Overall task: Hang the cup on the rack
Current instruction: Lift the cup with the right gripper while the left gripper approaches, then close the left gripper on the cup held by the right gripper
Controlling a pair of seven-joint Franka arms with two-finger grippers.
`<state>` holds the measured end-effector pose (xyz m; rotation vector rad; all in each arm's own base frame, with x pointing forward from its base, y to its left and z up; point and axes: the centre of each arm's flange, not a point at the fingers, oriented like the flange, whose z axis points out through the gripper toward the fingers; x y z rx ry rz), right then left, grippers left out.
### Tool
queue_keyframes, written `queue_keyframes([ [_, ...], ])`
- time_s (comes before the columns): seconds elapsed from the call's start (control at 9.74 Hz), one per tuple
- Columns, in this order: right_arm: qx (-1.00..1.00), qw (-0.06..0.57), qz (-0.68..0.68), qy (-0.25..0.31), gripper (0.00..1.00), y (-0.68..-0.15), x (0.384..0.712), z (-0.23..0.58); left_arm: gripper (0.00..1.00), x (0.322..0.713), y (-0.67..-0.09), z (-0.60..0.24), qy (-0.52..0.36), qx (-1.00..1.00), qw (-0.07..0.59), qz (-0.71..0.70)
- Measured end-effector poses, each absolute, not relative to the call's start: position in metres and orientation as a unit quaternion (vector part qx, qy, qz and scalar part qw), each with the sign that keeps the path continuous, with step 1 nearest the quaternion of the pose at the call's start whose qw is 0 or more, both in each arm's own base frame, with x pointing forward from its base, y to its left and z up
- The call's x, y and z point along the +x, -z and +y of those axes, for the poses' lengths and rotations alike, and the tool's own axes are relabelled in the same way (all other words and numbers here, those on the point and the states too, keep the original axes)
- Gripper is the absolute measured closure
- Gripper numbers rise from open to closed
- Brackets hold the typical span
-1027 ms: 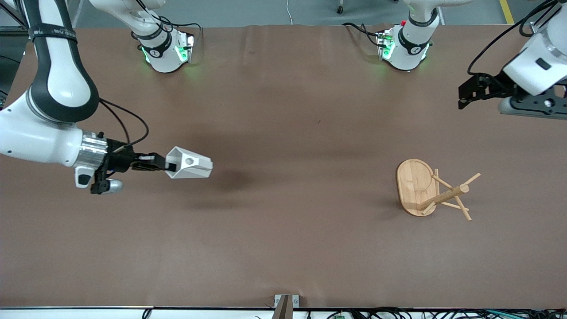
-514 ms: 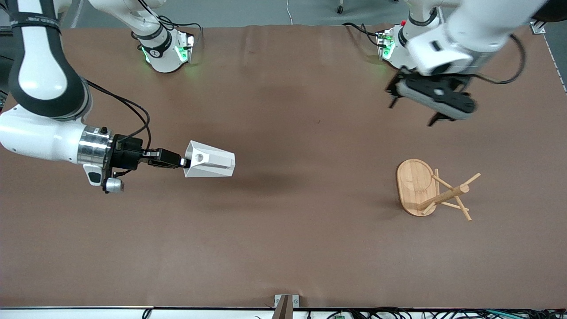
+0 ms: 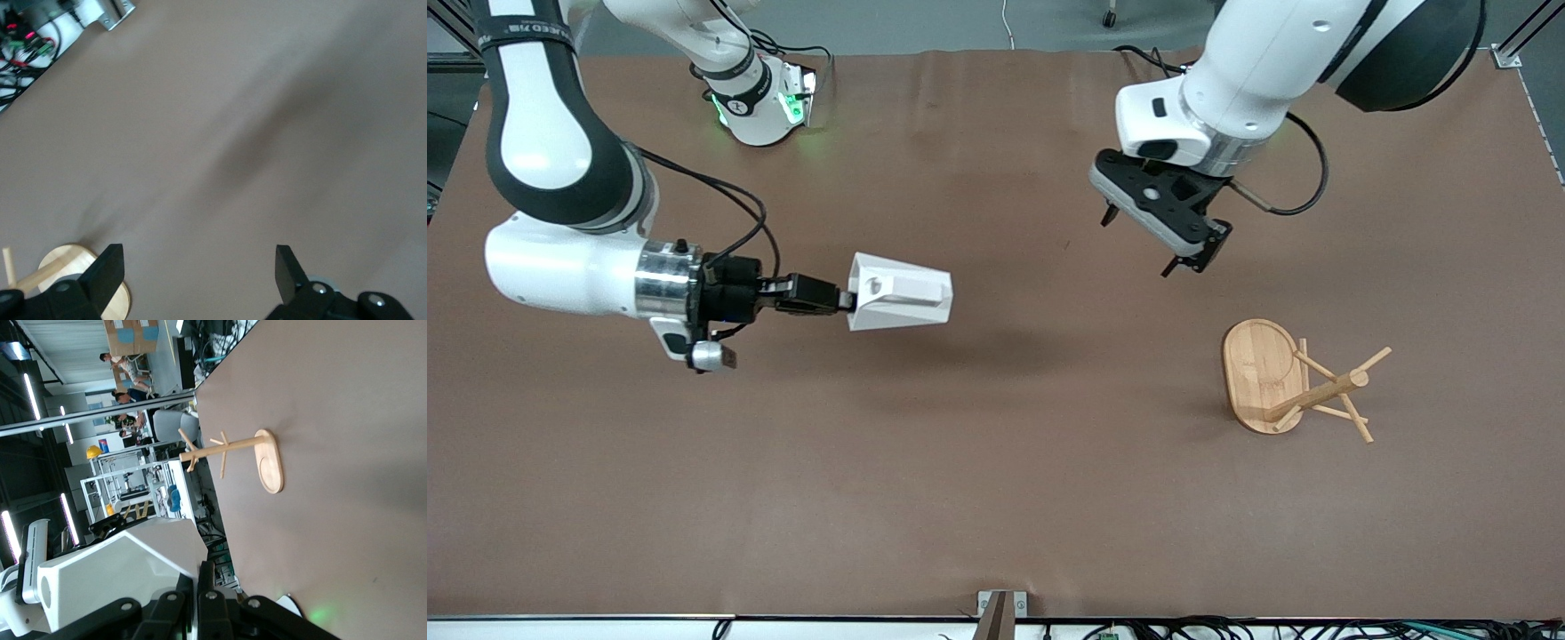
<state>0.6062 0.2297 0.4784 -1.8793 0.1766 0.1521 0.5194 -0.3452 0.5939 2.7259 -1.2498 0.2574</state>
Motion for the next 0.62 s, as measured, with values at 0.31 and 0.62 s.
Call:
queue_keyframes([
  [0.31,-0.798,0.594,0.066,-0.08,0.95,-0.48,0.6,0.244,0.0,0.505,-0.59,-0.375,-0.086,0.852,0.081,-0.51],
  [0.62,-0.775,0.621,0.023,-0.118,0.95,-0.457,0.594,0.254,0.02,0.494,-0.593,-0.391,-0.095,0.796,0.081,-0.592],
])
